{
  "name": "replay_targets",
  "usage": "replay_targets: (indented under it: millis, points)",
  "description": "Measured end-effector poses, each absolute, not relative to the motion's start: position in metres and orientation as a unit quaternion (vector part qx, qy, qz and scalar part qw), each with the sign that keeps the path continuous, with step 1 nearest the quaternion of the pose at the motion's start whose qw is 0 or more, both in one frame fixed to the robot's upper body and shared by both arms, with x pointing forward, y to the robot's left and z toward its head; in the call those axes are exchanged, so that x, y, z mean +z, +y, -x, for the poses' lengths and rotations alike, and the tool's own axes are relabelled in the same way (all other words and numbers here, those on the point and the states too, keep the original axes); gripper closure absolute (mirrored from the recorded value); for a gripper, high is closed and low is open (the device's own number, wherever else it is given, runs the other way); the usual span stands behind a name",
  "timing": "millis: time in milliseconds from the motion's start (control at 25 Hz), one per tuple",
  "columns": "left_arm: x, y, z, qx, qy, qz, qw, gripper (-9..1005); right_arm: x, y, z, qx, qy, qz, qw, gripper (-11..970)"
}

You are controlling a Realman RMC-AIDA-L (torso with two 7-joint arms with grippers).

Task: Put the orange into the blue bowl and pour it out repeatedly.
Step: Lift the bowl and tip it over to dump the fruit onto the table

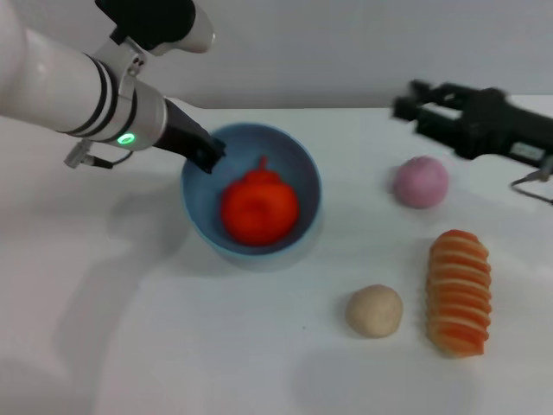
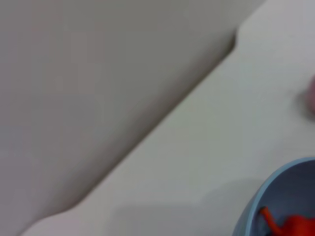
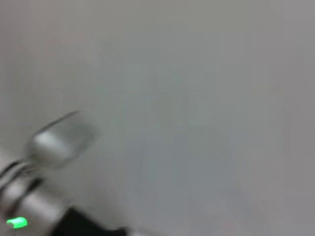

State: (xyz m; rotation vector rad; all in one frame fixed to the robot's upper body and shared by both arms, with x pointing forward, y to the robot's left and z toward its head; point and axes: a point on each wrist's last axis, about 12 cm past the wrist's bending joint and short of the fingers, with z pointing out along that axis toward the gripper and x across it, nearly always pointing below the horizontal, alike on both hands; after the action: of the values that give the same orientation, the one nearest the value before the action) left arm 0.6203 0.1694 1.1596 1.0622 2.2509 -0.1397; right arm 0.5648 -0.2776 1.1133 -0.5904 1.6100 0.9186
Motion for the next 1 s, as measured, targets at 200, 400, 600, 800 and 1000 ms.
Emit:
replay_targets:
  millis: [200,400,600,800,1000]
  points:
    - [1.170,0.165,-0.628,-0.024,0.833,-0.412,0.368,996,1.096,-0.305,-0.550,0.361,0.701,0.193,0.584,505]
    - [1.179,0.149,-0.629,0.013,0.795,-0.442,0.415,995,1.077,-0.320,-0.529,0.329,0.677,0.151,0.641,453]
    - [1.179,0.121,-0.618,0.066,0.725,-0.509,0.461,995,1.055,-0.317,-0.506,0.266,0.637,0.122,0.713,284]
    - [1.176,0.106,-0.602,0.091,0.666,-0.552,0.493,995,1.048,-0.328,-0.495,0.233,0.634,0.069,0.734,190]
    - [1.169,0.105,-0.584,0.127,0.579,-0.594,0.545,996,1.044,-0.339,-0.487,0.215,0.636,0.037,0.741,192]
